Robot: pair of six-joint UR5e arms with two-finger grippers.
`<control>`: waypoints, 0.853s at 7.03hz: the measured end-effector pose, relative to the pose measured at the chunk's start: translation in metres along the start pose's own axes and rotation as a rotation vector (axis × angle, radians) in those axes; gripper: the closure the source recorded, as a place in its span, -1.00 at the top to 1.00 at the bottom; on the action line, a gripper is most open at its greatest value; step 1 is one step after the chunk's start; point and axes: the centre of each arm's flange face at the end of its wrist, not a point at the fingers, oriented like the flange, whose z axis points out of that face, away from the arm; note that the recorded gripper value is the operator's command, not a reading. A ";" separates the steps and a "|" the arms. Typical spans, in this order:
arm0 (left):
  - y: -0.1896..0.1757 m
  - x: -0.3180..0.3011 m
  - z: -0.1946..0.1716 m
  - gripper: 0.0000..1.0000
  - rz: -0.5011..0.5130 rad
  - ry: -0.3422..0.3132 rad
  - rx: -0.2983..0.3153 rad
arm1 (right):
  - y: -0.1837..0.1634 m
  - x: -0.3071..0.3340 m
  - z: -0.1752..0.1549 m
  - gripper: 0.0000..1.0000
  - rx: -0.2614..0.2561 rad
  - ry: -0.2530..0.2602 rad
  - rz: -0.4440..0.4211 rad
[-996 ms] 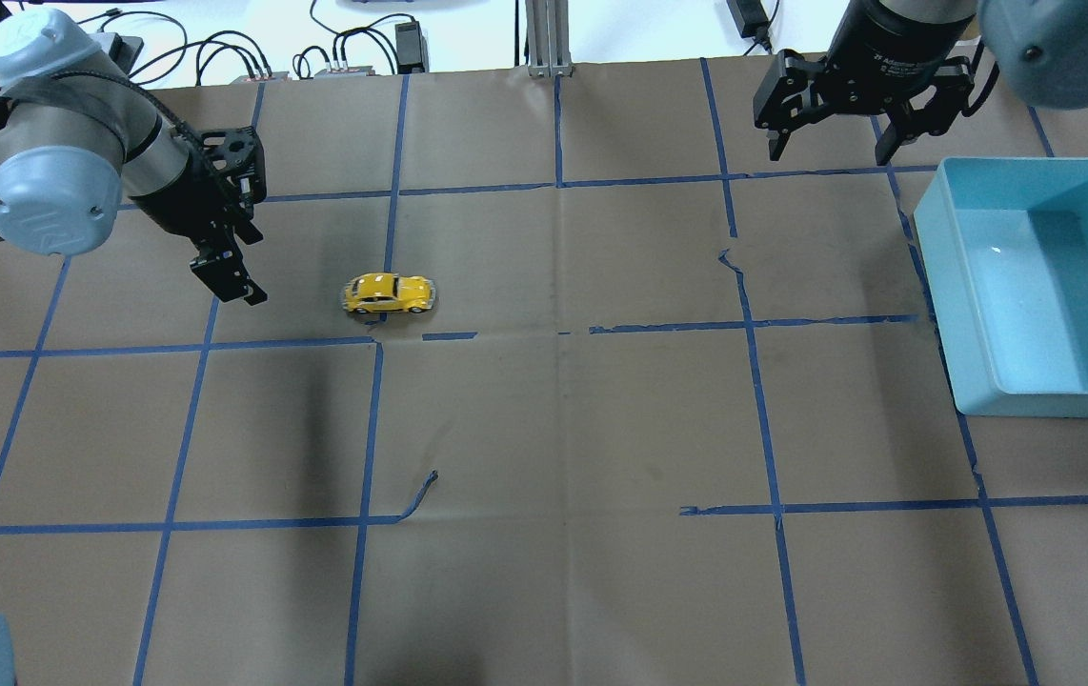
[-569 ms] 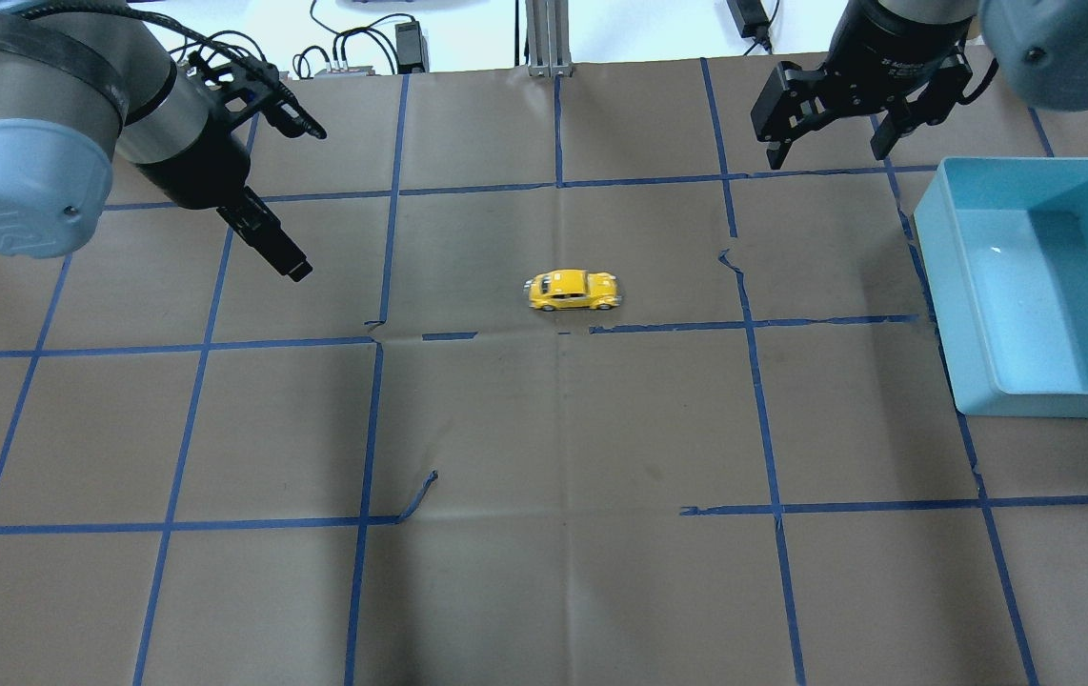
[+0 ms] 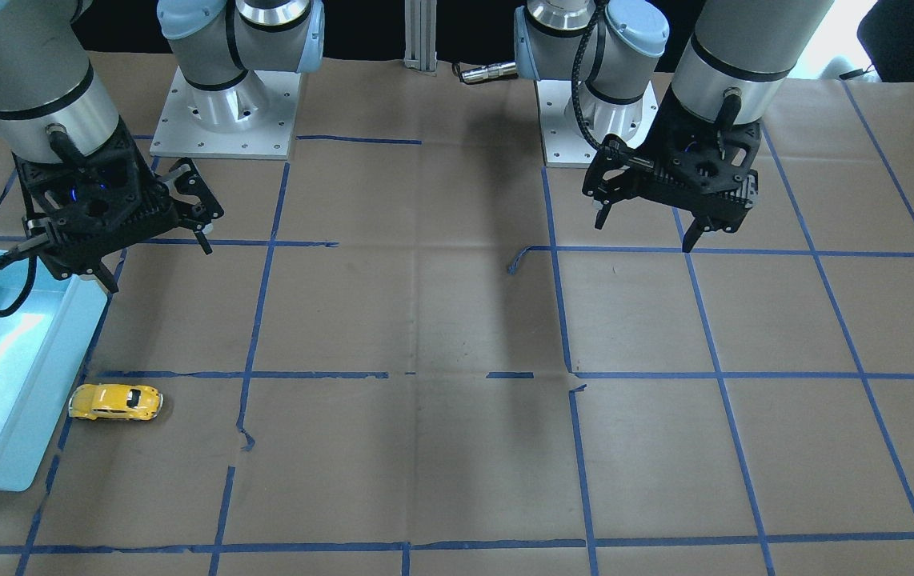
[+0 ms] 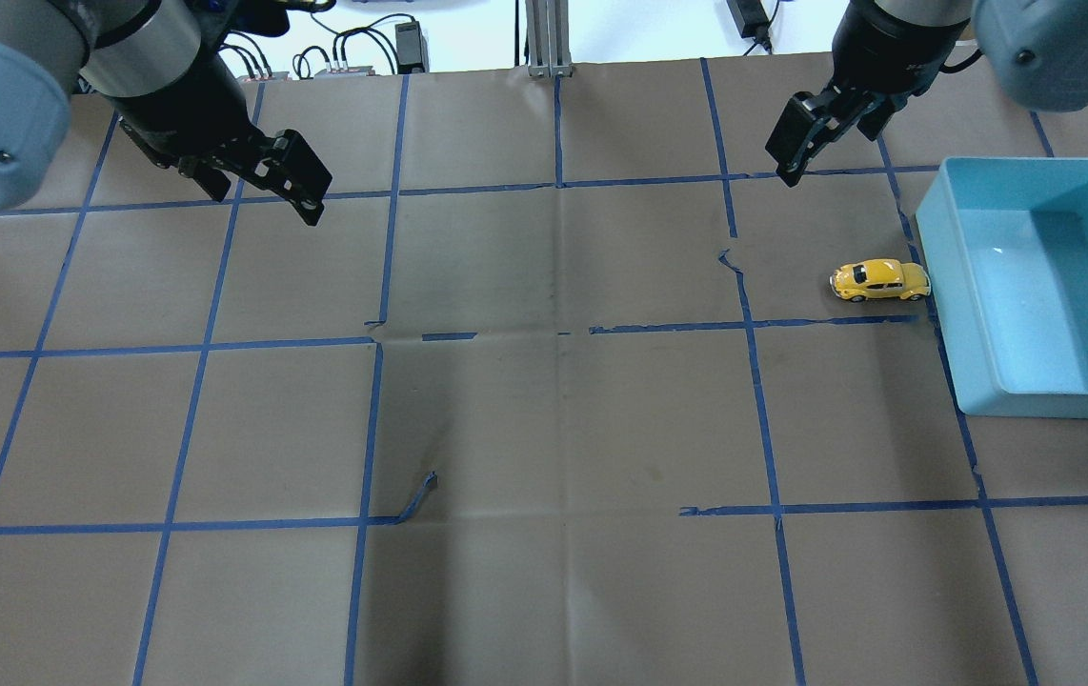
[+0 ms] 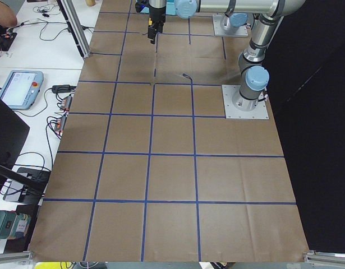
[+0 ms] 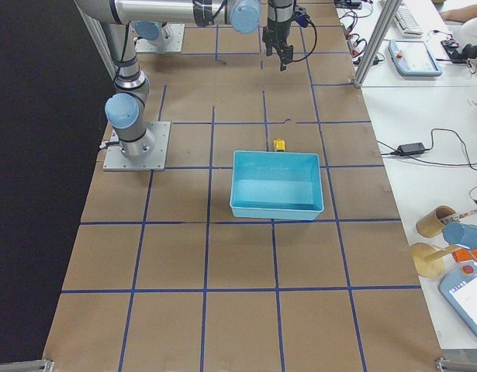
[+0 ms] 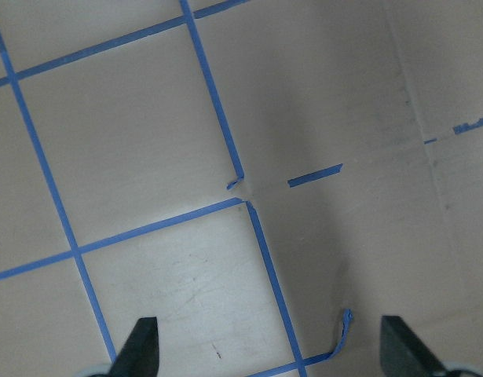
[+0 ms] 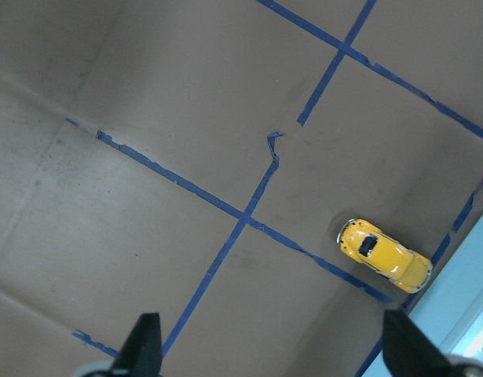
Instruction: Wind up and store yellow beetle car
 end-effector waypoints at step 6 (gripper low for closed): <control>0.008 0.001 -0.010 1.00 -0.107 -0.006 -0.004 | 0.017 0.084 0.079 1.00 -0.013 -0.004 -0.672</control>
